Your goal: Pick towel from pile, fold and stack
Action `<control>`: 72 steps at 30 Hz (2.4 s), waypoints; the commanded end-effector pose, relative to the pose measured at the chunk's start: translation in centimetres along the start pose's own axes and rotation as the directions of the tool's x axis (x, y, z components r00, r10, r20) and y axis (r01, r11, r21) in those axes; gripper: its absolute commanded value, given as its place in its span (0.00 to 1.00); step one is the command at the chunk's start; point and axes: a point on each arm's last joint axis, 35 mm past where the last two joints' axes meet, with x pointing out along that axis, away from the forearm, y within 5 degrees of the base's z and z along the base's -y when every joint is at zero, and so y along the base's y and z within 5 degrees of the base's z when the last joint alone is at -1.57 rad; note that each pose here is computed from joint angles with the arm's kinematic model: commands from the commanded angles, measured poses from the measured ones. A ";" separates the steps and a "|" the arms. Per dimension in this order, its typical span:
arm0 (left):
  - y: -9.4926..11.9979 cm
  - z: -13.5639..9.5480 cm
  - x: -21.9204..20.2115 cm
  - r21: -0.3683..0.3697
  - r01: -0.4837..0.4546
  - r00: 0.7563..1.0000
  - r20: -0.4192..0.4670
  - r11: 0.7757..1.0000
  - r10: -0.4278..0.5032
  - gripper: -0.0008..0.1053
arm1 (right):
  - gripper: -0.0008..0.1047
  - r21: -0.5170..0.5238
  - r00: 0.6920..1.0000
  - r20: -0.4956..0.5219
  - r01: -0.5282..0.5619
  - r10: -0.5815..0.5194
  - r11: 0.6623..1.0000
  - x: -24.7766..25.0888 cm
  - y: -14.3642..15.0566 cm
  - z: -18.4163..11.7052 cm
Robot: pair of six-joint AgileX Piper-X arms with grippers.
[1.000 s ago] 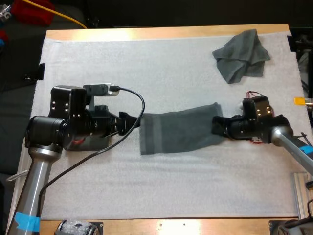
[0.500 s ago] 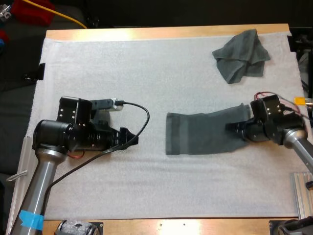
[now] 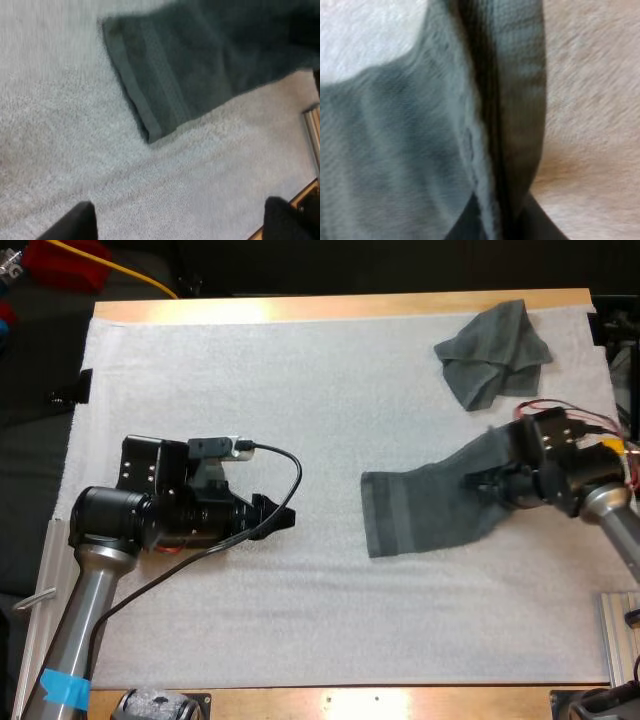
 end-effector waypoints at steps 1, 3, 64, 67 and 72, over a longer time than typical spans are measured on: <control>-0.2 0.1 -0.1 0.008 0.023 1.000 0.006 1.000 -0.023 0.63 | 0.01 0.000 1.000 0.018 -0.021 0.021 1.000 -0.3 0.7 0.3; -0.2 0.1 -0.1 0.008 0.030 1.000 0.004 1.000 -0.030 0.63 | 0.01 -0.004 0.999 0.009 -0.038 0.038 0.999 0.3 1.7 0.3; -0.5 0.0 -0.1 0.007 0.101 0.995 -0.022 0.995 -0.101 0.63 | 0.68 0.083 0.793 -0.054 -0.602 0.607 0.794 8.5 14.0 0.7; -0.5 0.0 -0.1 0.009 0.101 0.995 -0.022 0.995 -0.101 0.63 | 0.68 0.068 0.805 -0.024 -0.591 0.593 0.804 7.3 13.8 1.0; -0.5 0.0 -0.1 0.009 0.101 0.995 -0.022 0.995 -0.101 0.63 | 0.68 0.050 0.870 0.022 -0.493 0.492 0.869 4.5 12.8 0.9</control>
